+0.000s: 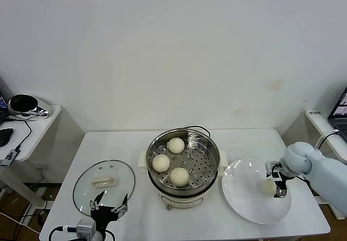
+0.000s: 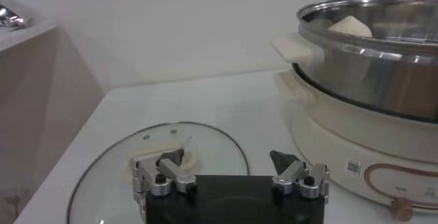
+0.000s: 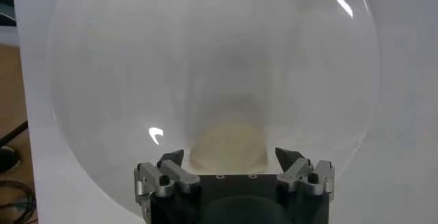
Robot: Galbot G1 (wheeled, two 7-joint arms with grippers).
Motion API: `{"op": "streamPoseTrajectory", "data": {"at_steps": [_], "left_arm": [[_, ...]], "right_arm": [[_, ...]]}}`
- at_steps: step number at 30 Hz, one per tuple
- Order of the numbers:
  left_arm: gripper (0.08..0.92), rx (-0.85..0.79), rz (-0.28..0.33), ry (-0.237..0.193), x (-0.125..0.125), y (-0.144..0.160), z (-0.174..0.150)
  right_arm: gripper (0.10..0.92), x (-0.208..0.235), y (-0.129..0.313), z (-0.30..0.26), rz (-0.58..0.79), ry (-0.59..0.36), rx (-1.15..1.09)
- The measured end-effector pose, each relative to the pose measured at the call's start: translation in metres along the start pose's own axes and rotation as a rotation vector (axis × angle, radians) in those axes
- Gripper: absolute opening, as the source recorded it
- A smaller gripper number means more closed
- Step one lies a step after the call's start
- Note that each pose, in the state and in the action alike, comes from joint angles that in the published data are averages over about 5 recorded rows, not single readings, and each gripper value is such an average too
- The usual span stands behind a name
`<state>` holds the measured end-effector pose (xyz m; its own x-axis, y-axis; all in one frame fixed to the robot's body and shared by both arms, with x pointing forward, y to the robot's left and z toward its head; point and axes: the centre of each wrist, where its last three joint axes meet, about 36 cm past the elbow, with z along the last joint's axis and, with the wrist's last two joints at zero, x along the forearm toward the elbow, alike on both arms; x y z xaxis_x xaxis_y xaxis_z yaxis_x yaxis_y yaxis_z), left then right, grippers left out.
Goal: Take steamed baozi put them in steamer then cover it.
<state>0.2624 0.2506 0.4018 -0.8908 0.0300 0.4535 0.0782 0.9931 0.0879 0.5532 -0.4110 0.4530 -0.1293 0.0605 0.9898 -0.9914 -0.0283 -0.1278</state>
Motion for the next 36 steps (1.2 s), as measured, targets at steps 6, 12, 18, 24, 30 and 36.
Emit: {"op": "streamPoseTrajectory", "data": {"at_steps": [6, 12, 18, 24, 30, 36], "left_arm": [[0.823, 0.000, 0.001, 0.001, 0.000, -0.001, 0.000], [0.823, 0.000, 0.001, 0.000, -0.001, -0.001, 0.000], [0.823, 0.001, 0.003, 0.000, -0.001, -0.002, 0.000], [0.823, 0.001, 0.005, -0.002, -0.001, -0.002, 0.000], [0.823, 0.002, 0.009, -0.009, -0.003, -0.002, -0.002], [0.823, 0.002, 0.004, -0.022, -0.004, -0.002, -0.005]], "right_arm": [[0.778, -0.003, 0.001, 0.001, 0.001, 0.000, -0.008], [0.641, -0.001, 0.002, 0.003, 0.004, -0.004, -0.018], [0.600, 0.004, 0.000, 0.006, 0.013, -0.006, -0.028], [0.594, 0.016, -0.002, 0.008, 0.023, -0.011, -0.037], [0.594, 0.039, -0.008, 0.009, 0.032, -0.025, -0.047], [0.594, 0.082, -0.025, -0.006, 0.042, -0.079, -0.039]]}}
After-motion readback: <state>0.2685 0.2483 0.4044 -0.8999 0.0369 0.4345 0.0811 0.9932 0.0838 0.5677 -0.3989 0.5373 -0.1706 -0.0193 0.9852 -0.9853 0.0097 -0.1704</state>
